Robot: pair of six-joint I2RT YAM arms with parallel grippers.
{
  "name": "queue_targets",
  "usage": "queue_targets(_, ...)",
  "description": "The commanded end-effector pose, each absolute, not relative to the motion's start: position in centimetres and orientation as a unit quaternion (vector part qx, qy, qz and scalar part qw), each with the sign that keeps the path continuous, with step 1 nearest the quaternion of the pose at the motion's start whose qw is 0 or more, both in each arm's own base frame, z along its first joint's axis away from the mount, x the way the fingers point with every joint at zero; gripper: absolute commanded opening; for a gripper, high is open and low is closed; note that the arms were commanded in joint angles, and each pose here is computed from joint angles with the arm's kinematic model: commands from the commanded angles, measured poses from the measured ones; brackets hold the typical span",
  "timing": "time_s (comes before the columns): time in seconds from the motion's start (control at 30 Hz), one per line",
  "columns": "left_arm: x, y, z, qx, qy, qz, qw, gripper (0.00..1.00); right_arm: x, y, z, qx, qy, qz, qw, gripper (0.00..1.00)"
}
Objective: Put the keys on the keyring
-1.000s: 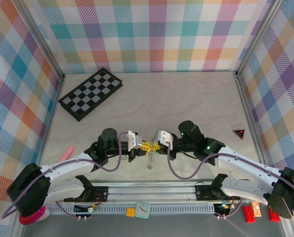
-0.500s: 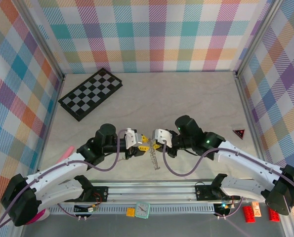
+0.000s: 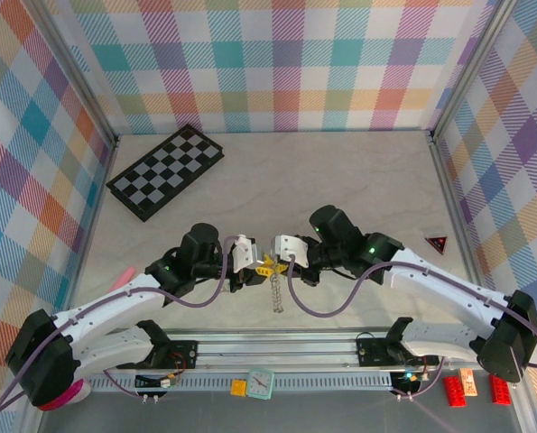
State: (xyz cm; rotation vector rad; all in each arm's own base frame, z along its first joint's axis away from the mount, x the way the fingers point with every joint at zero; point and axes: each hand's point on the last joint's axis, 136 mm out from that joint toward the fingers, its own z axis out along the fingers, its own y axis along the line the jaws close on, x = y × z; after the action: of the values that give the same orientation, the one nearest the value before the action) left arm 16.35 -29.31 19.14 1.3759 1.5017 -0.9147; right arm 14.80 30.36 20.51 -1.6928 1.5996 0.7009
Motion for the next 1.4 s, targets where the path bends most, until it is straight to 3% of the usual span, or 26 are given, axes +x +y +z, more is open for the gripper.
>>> queue_targets(0.0, 16.0, -30.0, 20.8, 0.566, 0.579, -0.378, 0.449, 0.17, 14.4, 31.1, 21.9, -0.665, 0.595, 0.277, 0.355, 0.0)
queue_targets(0.23, 16.0, -29.9, 20.7, 0.57, 0.58, -0.372, 0.448, 0.0, 13.9, 31.5, 22.1, -0.666, 0.591, 0.292, 0.349, 0.0)
queue_targets(0.3, 16.0, -29.8, 20.7, 0.569, 0.579, -0.37, 0.452, 0.0, 13.7, 31.3, 22.2, -0.661, 0.592, 0.296, 0.355, 0.19)
queue_targets(0.37, 15.8, -29.6, 20.8, 0.567, 0.574, -0.37, 0.46, 0.0, 13.4, 30.9, 22.0, -0.657, 0.589, 0.299, 0.364, 0.32)
queue_targets(0.5, 15.6, -29.5, 20.9, 0.56, 0.566, -0.378, 0.472, 0.0, 13.5, 30.1, 20.9, -0.645, 0.6, 0.293, 0.371, 0.37)
queue_targets(0.77, 15.3, -29.4, 20.5, 0.558, 0.567, -0.384, 0.47, 0.0, 14.0, 29.8, 20.8, -0.635, 0.61, 0.281, 0.383, 0.28)
queue_targets(1.13, 15.5, -29.8, 20.8, 0.552, 0.556, -0.393, 0.481, 0.0, 14.8, 29.7, 19.8, -0.633, 0.62, 0.262, 0.382, 0.03)
queue_targets(1.37, 15.6, -29.8, 21.5, 0.543, 0.544, -0.396, 0.502, 0.0, 14.7, 29.5, 18.0, -0.625, 0.642, 0.268, 0.356, 0.0)
